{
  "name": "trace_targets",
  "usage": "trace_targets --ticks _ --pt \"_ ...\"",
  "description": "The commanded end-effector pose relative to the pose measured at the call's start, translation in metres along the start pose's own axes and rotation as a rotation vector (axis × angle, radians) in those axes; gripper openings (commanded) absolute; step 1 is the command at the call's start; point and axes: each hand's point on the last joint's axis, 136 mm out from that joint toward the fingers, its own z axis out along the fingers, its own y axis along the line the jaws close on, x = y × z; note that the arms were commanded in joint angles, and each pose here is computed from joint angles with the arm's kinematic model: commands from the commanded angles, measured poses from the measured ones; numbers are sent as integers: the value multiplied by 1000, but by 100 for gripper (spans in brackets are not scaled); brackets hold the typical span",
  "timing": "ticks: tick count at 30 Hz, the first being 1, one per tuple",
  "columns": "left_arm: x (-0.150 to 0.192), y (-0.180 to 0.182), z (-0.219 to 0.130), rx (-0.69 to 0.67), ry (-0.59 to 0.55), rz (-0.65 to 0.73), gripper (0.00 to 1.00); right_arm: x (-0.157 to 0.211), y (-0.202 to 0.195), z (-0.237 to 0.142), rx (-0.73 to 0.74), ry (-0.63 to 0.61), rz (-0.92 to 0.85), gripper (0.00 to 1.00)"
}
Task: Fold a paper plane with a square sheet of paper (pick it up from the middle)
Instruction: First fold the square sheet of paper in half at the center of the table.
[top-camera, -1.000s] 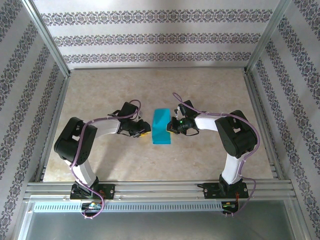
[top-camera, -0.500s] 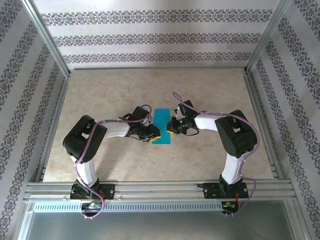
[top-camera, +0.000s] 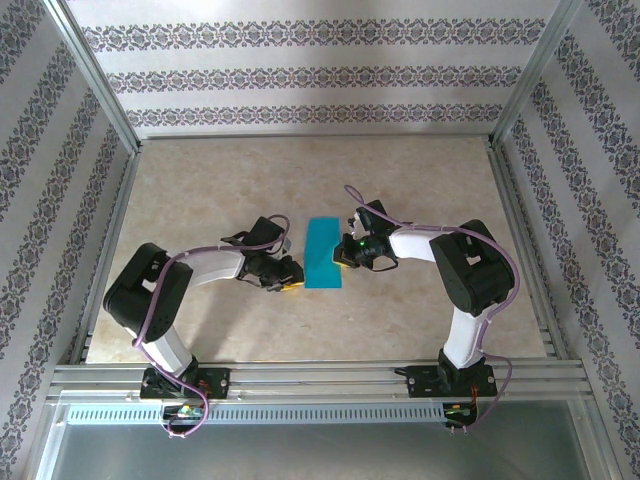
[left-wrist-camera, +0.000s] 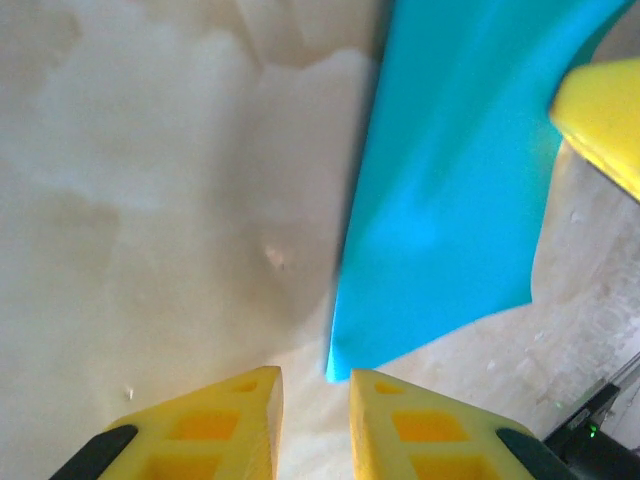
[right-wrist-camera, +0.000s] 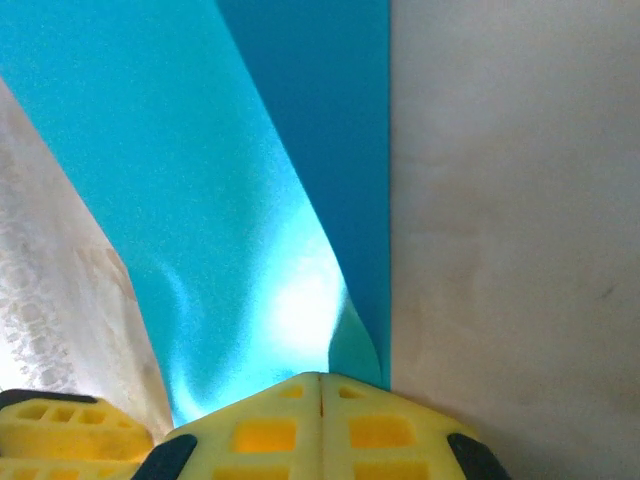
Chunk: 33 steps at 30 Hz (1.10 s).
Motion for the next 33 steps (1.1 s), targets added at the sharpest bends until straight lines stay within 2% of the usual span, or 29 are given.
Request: trace_targets --ticks 1,4,7,10,14,18,21,23,28,33 --pt "-6 -19 -12 54 -21 32 25 56 -103 9 377 146 143 6" --pt "-16 -52 -5 178 -52 29 25 56 -103 9 377 144 140 6" --pt "-14 -60 14 186 -26 22 24 57 -104 9 379 147 143 6" --pt "-8 -45 30 126 10 -3 23 57 -104 9 379 146 143 6" --pt "6 -22 34 70 37 -37 23 59 -105 8 381 150 142 6" --pt "25 12 24 -53 71 -48 23 58 -106 8 384 152 138 6" --pt "29 22 6 -79 62 -44 23 57 -106 7 386 152 130 6" --pt "19 9 -7 -25 18 -21 23 55 -106 6 384 152 116 6" --pt "-19 -51 -27 163 -112 57 24 47 -88 7 328 181 2 8" --pt "-62 -66 -17 159 -196 64 24 40 -77 6 312 217 -88 8"
